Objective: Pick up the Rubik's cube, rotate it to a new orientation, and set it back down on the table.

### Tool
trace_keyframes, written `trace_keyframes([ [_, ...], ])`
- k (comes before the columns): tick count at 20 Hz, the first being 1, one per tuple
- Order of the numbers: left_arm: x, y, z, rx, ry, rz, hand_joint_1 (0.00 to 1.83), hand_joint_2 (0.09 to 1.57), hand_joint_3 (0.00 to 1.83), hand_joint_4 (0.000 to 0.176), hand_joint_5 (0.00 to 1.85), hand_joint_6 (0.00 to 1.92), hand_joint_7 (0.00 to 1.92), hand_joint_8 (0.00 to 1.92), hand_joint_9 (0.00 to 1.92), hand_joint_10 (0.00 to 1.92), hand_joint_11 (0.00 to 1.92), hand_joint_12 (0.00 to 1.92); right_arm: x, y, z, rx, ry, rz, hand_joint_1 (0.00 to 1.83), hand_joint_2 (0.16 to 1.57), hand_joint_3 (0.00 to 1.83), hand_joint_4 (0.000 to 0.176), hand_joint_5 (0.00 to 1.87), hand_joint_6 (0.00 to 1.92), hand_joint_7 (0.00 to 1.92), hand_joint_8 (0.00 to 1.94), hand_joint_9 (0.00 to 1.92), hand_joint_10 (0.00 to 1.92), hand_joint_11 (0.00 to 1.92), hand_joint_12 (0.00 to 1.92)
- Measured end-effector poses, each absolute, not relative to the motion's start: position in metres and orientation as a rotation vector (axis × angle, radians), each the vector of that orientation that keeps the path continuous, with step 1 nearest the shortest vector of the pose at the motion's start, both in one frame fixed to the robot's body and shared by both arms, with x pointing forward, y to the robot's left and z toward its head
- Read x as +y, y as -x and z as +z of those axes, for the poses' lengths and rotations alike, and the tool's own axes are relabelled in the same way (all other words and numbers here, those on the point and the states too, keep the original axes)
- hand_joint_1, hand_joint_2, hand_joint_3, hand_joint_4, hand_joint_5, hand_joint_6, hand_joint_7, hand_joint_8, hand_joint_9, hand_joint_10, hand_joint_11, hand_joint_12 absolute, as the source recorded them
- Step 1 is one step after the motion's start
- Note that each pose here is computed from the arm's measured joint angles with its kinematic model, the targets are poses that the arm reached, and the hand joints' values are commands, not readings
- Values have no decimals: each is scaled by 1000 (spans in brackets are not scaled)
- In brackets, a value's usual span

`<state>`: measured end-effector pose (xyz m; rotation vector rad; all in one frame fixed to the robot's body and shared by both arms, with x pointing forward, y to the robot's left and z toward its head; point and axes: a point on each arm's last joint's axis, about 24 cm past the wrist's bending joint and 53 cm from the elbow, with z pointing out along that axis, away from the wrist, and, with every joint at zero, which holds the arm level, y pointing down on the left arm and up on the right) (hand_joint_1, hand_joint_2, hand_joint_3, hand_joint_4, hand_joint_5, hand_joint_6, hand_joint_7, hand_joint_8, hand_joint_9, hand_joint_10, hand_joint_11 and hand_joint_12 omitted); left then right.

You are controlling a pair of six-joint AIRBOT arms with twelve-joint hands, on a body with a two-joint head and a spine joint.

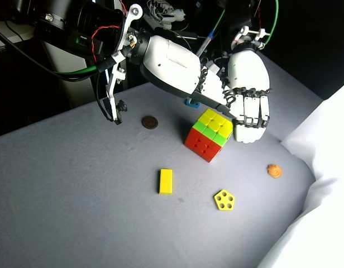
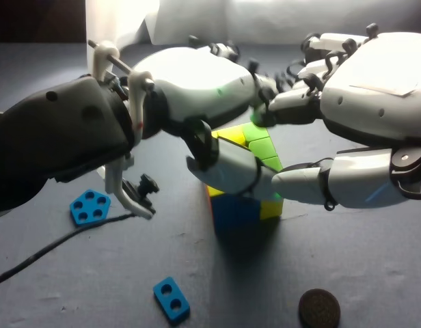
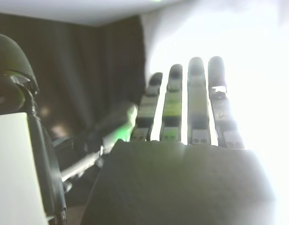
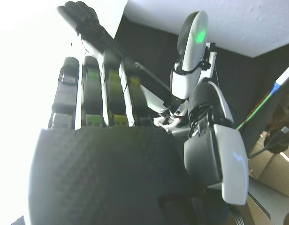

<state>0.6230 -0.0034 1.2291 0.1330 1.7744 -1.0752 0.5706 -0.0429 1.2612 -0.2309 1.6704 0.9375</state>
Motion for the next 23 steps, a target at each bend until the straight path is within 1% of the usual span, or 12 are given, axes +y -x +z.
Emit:
trace_keyframes([
  [1,-4,-621,1229,1778,-142,-1078,271,1188,6,0,745,141,558,976,510,1159,309,1489,-43,-571,1260,1678,227,946,102,1250,1,0,400,781,497,947,332,1448,85,1844],
  [2,-2,-618,1231,1778,-148,-1078,230,1224,4,0,704,444,549,1163,533,1292,370,1555,-42,-571,1258,1698,217,967,103,1256,2,0,369,1055,451,1238,342,1606,136,1906],
  [3,-1,-617,1234,1774,-150,-1078,178,1256,3,0,705,667,615,1198,591,1378,426,1637,-43,-573,1256,1709,208,975,94,1269,4,0,427,1285,494,1445,373,1750,221,1918],
  [4,2,-617,1237,1766,-150,-1073,184,1267,2,0,733,744,653,1257,616,1464,440,1722,-43,-573,1256,1719,203,986,78,1279,5,0,508,1427,599,1567,450,1828,342,1920],
  [5,3,-618,1239,1762,-160,-1066,223,1263,0,0,730,874,678,1383,639,1552,432,1803,-44,-574,1256,1721,198,990,66,1285,4,0,557,1496,663,1610,476,1840,345,1921],
  [7,3,-616,1242,1763,-186,-1064,271,1250,0,0,753,905,696,1414,648,1610,425,1861,-44,-574,1254,1739,165,1020,82,1287,3,0,551,1529,672,1627,483,1846,308,1921],
  [9,-1,-613,1243,1772,-223,-1068,217,1258,1,0,691,1140,663,1472,600,1696,400,1920,-44,-574,1250,1762,161,1033,80,1295,4,0,538,1576,702,1620,538,1805,369,1921],
  [10,0,-612,1243,1773,-232,-1063,217,1258,1,0,691,1140,663,1472,600,1696,400,1920,-44,-574,1249,1766,157,1037,80,1295,4,0,538,1576,702,1620,538,1805,369,1921],
  [11,2,-611,1243,1774,-244,-1055,226,1261,0,0,667,1287,662,1538,617,1755,450,1921,-44,-574,1248,1781,147,1054,96,1296,1,0,519,1607,696,1657,559,1835,425,1921],
  [18,10,-615,1260,1726,-268,-1023,265,1242,0,0,643,1374,653,1619,595,1813,438,1921,-37,-572,1239,1870,126,1133,74,1300,2,0,538,1645,726,1730,604,1913,500,1921],
  [20,10,-616,1263,1713,-277,-1017,235,1248,1,0,616,1421,639,1656,601,1845,463,1921,-35,-573,1246,1786,278,1022,73,1297,0,0,541,1611,738,1722,637,1912,525,1921],
  [23,10,-616,1265,1709,-281,-1017,220,1249,1,0,626,1356,641,1629,592,1827,445,1921,-34,-573,1266,1594,487,851,65,1294,0,0,533,1667,730,1736,617,1908,520,1921],
])
